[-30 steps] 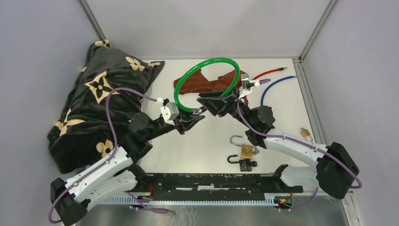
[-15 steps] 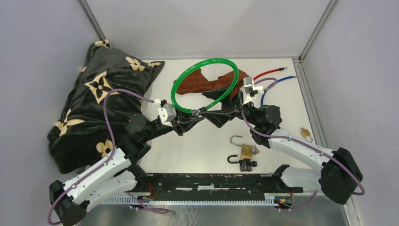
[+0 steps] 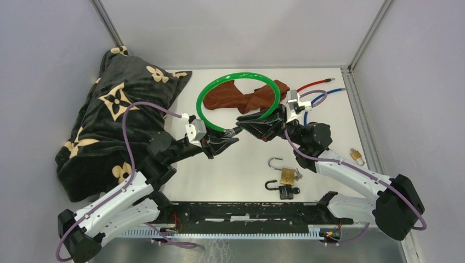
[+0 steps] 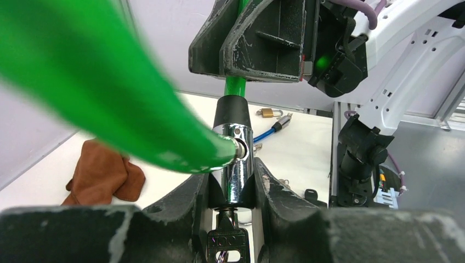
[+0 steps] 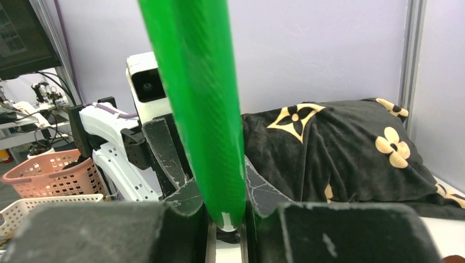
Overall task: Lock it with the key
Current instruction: Lock the lock.
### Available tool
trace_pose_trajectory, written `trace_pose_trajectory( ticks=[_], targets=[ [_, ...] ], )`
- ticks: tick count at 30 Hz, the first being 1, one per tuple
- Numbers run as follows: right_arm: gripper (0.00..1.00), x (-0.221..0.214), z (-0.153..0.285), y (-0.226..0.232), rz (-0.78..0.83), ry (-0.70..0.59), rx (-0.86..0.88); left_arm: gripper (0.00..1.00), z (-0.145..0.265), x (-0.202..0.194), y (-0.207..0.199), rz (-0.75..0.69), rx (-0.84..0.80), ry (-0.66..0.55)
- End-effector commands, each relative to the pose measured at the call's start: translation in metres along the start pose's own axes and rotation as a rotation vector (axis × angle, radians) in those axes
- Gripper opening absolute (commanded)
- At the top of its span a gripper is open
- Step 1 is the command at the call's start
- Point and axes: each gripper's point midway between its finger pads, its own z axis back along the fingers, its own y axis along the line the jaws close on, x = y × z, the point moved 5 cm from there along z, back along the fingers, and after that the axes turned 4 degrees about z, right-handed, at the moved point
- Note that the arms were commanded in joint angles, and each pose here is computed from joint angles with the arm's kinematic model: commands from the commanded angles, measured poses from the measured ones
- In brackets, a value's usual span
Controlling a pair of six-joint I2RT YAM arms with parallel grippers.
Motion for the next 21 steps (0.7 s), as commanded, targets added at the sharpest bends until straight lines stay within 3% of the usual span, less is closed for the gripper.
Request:
trace_pose_trajectory(
  ticks=[1,3,8,11,21],
  targets=[
    [0.00,0.012,-0.001,0.000,-0.011,-0.087,-0.015,0.02,-0.004,0.045,-0.010,-0.006,-0.047,-0.137],
    [0.00,0.020,0.002,-0.001,-0.035,-0.142,-0.032,0.03,-0.003,0.043,-0.008,0.002,-0.030,-0.136],
    [0.00,0.037,0.012,0.000,-0.100,-0.272,-0.044,0.36,-0.002,0.040,-0.006,-0.006,-0.012,-0.136],
    [0.00,0.041,0.012,0.002,-0.090,-0.280,-0.039,0.51,0.001,0.041,-0.007,-0.023,-0.009,-0.136],
    [0.00,0.040,0.012,0.005,-0.057,-0.246,-0.009,0.68,0.008,0.085,0.006,-0.056,0.133,-0.243]
  ],
)
